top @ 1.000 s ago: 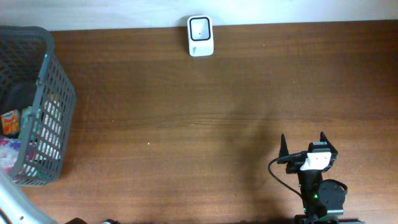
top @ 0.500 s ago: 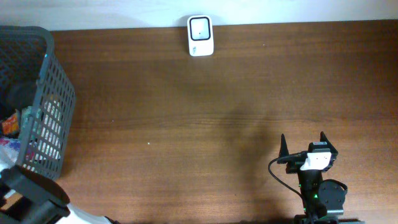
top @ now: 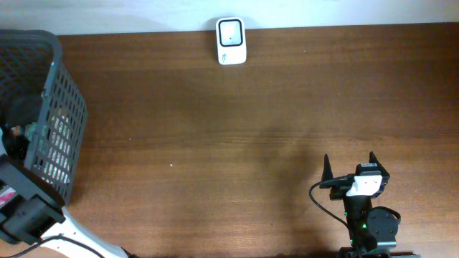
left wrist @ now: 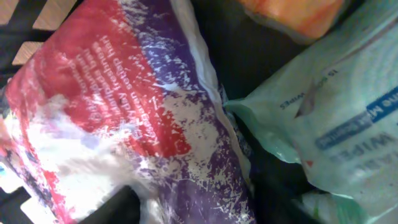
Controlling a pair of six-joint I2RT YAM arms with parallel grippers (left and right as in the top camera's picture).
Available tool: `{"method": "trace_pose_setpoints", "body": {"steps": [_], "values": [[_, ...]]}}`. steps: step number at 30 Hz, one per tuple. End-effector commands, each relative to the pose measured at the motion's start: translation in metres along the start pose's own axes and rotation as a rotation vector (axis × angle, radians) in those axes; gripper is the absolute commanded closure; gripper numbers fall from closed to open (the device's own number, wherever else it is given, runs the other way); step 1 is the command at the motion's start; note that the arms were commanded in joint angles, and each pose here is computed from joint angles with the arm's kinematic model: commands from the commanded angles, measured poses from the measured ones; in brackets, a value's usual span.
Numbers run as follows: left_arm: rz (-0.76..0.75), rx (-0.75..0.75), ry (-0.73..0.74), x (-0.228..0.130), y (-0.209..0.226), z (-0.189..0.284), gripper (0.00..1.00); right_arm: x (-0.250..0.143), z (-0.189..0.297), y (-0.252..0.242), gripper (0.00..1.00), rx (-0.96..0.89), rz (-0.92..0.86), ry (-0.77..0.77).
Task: Scan the item barcode
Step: 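Grasp the red-purple package and place it on the table near the scanner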
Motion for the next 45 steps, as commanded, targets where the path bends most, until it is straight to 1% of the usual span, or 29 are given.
{"method": "trace_pose_setpoints", "body": {"steps": [1,2,3,4,5,7,9,10,11,12,13,14,16,19,21,23,24,28,29,30,32,33,35,36,38,39,42,43,45], "values": [[0.002,0.010,0.027,-0.004,0.002,-0.006,0.57,-0.003,0.000,-0.001,0.02,-0.005,0.007,0.004],[-0.001,0.009,0.038,-0.007,0.002,-0.007,0.46,-0.003,0.000,-0.001,0.02,-0.005,0.007,0.004],[0.000,0.008,0.043,-0.008,0.003,-0.007,0.42,-0.003,0.000,-0.001,0.02,-0.005,0.007,0.004],[0.005,0.008,0.052,-0.010,0.006,-0.008,0.36,-0.003,0.000,-0.001,0.02,-0.005,0.007,0.004],[0.014,0.007,0.064,-0.013,0.010,-0.010,0.27,-0.003,0.000,-0.001,0.02,-0.005,0.007,0.004],[0.021,0.006,0.076,-0.016,0.014,-0.011,0.36,-0.003,0.000,-0.001,0.02,-0.005,0.007,0.004],[0.031,0.004,0.093,-0.020,0.019,-0.014,0.39,-0.003,0.000,-0.001,0.02,-0.005,0.007,0.004],[0.036,-0.005,0.104,-0.024,0.019,-0.018,0.47,-0.003,0.000,-0.001,0.02,-0.005,0.007,0.004],[0.036,-0.016,0.111,-0.026,0.017,-0.022,0.67,-0.003,0.000,-0.001,0.02,-0.005,0.007,0.004],[0.036,-0.022,0.113,-0.027,0.016,-0.022,0.81,-0.003,0.000,-0.001,0.02,-0.005,0.007,0.004],[0.037,-0.051,0.110,-0.026,0.012,-0.022,0.84,-0.003,0.000,-0.001,0.02,-0.005,0.007,0.004],[0.039,-0.085,0.107,-0.025,0.007,-0.022,0.91,-0.003,0.000,-0.001,0.02,-0.005,0.007,0.004],[0.044,-0.147,0.094,-0.023,-0.003,-0.021,1.00,-0.003,0.000,-0.001,0.02,-0.005,0.007,0.004],[0.043,-0.181,0.103,-0.025,-0.008,-0.020,1.00,-0.003,0.000,-0.001,0.02,-0.005,0.007,0.004],[0.058,-0.177,0.073,-0.016,-0.002,-0.007,1.00,-0.003,0.000,-0.001,0.02,-0.005,0.007,0.004],[0.223,-0.178,-0.002,0.001,0.011,0.029,1.00,-0.003,0.000,-0.001,0.02,-0.005,0.007,0.004],[0.244,-0.245,-0.089,0.014,0.012,0.059,1.00,-0.003,0.000,-0.001,0.02,-0.005,0.007,0.004],[0.246,-0.501,-0.404,0.045,0.008,0.163,1.00,-0.003,0.000,-0.001,0.02,-0.005,0.007,0.004],[0.235,-0.552,-0.496,0.048,0.009,0.193,1.00,-0.003,0.000,-0.001,0.02,-0.005,0.007,0.004],[0.214,-0.642,-0.607,0.049,0.007,0.231,1.00,-0.003,0.000,-0.001,0.02,-0.005,0.007,0.004],[0.266,-0.773,-0.717,0.046,0.006,0.278,1.00,-0.003,0.000,-0.001,0.02,-0.005,0.007,0.004],[0.246,-0.843,-0.791,0.044,0.004,0.305,1.00,-0.003,0.000,-0.001,0.02,-0.005,0.007,0.004],[0.173,-0.958,-0.918,0.035,-0.005,0.355,1.00,-0.003,0.000,-0.001,0.02,-0.005,0.007,0.004],[0.121,-1.015,-0.992,0.025,-0.015,0.387,1.00,-0.003,0.000,-0.001,0.02,-0.005,0.007,0.004],[0.001,-1.062,-1.114,0.003,-0.039,0.436,1.00,-0.003,0.000,-0.001,0.02,-0.005,0.007,0.004],[-0.032,-1.077,-1.134,-0.004,-0.048,0.447,1.00,-0.003,0.000,-0.001,0.02,-0.005,0.007,0.004],[-0.229,-1.186,-1.226,-0.043,-0.104,0.501,1.00,-0.003,0.000,-0.001,0.02,-0.005,0.007,0.004],[-0.290,-1.227,-1.229,-0.055,-0.124,0.513,1.00,-0.003,0.000,-0.001,0.02,-0.005,0.007,0.004],[-0.427,-1.261,-1.193,-0.081,-0.165,0.518,1.00,-0.003,0.000,-0.001,0.02,-0.005,0.007,0.004]]}}
Point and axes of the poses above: each gripper's point midway between its finger pads, its own z axis back along the fingers, its own y axis along the line the jaws close on, x = y × z, the point moved 2 cm from there along z, back along the fingers, and after that the axes turned 11 degrees about -z, right-handed, at the moved point
